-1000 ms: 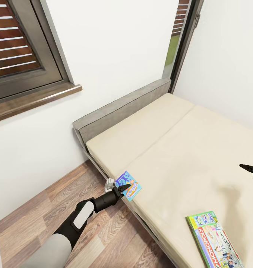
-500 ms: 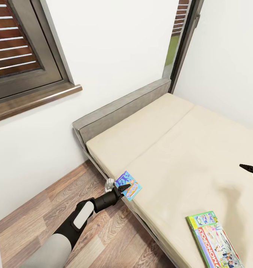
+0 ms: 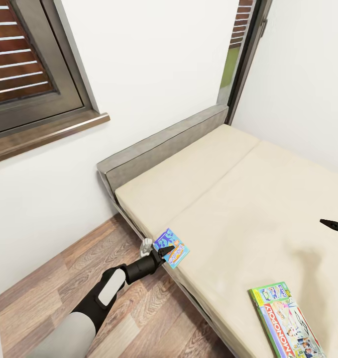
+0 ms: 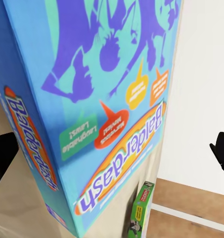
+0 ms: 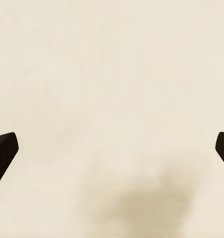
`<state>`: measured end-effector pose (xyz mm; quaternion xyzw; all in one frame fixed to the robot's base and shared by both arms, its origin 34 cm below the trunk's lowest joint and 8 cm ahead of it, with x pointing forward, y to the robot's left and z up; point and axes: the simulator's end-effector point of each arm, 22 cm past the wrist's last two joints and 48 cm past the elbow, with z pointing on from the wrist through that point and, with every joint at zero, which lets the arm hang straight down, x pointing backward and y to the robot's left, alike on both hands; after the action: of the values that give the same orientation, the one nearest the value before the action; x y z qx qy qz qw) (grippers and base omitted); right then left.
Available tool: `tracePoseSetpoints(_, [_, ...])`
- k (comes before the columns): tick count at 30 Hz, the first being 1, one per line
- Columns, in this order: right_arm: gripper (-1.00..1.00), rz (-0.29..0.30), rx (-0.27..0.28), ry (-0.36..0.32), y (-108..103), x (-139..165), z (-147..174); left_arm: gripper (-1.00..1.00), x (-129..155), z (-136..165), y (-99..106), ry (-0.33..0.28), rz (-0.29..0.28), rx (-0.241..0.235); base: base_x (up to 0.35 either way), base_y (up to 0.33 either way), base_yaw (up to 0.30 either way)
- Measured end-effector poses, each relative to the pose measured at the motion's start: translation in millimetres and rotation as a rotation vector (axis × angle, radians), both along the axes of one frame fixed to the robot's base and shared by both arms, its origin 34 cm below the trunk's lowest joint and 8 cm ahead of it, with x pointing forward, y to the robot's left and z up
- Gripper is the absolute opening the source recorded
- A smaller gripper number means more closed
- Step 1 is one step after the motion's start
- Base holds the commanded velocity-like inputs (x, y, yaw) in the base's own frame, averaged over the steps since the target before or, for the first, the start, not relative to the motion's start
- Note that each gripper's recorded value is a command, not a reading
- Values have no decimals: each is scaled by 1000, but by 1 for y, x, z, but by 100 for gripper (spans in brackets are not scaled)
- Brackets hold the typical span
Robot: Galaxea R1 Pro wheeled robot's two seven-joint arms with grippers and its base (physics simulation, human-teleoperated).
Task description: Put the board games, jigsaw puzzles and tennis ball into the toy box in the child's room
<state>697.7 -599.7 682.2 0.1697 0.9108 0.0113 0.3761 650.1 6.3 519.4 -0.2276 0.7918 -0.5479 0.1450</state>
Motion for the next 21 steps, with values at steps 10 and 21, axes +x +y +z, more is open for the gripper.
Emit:
tracePoseSetpoints(10, [100, 0, 1, 0, 0, 0, 0, 100, 1, 1, -1, -3, 1, -5, 0, 0, 0])
tracePoseSetpoints(21, [100, 1, 2, -1, 1, 0, 0, 100, 1, 7, -7, -23, -8, -20, 0, 0, 0])
